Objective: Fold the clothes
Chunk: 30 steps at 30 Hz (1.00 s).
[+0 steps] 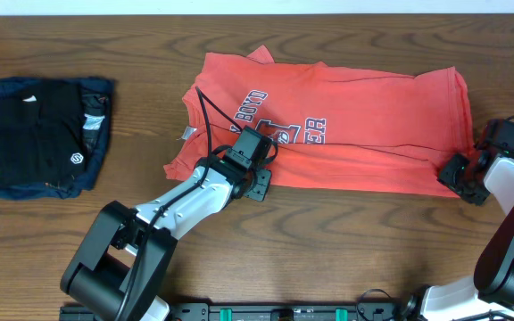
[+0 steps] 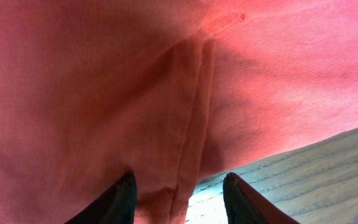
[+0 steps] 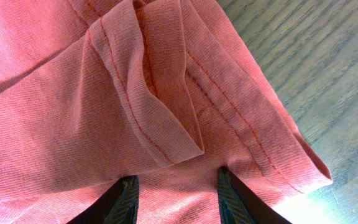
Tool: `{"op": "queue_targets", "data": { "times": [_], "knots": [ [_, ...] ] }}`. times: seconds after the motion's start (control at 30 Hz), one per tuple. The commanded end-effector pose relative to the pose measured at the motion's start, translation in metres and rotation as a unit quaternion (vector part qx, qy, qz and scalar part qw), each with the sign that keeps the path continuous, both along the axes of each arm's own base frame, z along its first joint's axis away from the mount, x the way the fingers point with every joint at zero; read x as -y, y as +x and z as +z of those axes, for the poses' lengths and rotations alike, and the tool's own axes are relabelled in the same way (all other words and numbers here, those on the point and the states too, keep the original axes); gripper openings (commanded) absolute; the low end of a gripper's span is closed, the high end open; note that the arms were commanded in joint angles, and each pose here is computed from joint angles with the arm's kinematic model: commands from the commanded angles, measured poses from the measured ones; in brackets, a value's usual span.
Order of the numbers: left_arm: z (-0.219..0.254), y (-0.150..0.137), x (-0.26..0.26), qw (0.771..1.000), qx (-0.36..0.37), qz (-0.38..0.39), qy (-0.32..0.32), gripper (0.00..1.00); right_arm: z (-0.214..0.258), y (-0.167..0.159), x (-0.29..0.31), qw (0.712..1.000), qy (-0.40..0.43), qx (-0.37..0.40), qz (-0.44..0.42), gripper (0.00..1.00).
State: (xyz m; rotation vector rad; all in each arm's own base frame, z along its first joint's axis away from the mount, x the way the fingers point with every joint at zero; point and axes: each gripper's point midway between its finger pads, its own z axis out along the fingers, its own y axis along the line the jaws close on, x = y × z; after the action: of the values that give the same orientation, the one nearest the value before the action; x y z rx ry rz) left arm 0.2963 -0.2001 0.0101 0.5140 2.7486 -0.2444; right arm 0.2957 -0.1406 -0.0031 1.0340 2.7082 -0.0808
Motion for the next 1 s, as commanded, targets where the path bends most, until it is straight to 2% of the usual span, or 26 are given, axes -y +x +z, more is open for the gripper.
{"op": "queue_targets", "data": {
  "times": [0.0, 0.23, 0.37, 0.7, 0.83, 0.97],
  "knots": [
    [-0.002, 0.002, -0.004, 1.000, 0.004, -0.004, 0.016, 0.43, -0.009, -0.015, -0.002, 1.000, -0.006, -0.028, 0.004, 0.40],
    [-0.005, -0.002, -0.005, 1.000, -0.002, -0.004, 0.017, 0.42, -0.009, -0.015, -0.002, 1.000, -0.006, -0.028, 0.004, 0.40],
    [-0.006, -0.003, -0.006, 1.000, -0.004, -0.004, 0.019, 0.36, -0.009, -0.015, -0.002, 1.000, -0.006, -0.028, 0.004, 0.40],
    [-0.016, -0.013, -0.013, 0.999, -0.025, -0.005, 0.032, 0.36, -0.009, -0.014, -0.002, 1.000, -0.005, -0.028, 0.004, 0.40],
    [-0.017, -0.016, -0.015, 0.999, -0.030, -0.005, 0.037, 0.25, -0.009, -0.014, -0.002, 1.000, -0.005, -0.028, 0.004, 0.40],
    [-0.017, -0.015, -0.016, 0.999, -0.029, -0.004, 0.039, 0.06, -0.010, -0.015, -0.003, 1.000, -0.004, -0.029, 0.004, 0.40]
  ]
}}
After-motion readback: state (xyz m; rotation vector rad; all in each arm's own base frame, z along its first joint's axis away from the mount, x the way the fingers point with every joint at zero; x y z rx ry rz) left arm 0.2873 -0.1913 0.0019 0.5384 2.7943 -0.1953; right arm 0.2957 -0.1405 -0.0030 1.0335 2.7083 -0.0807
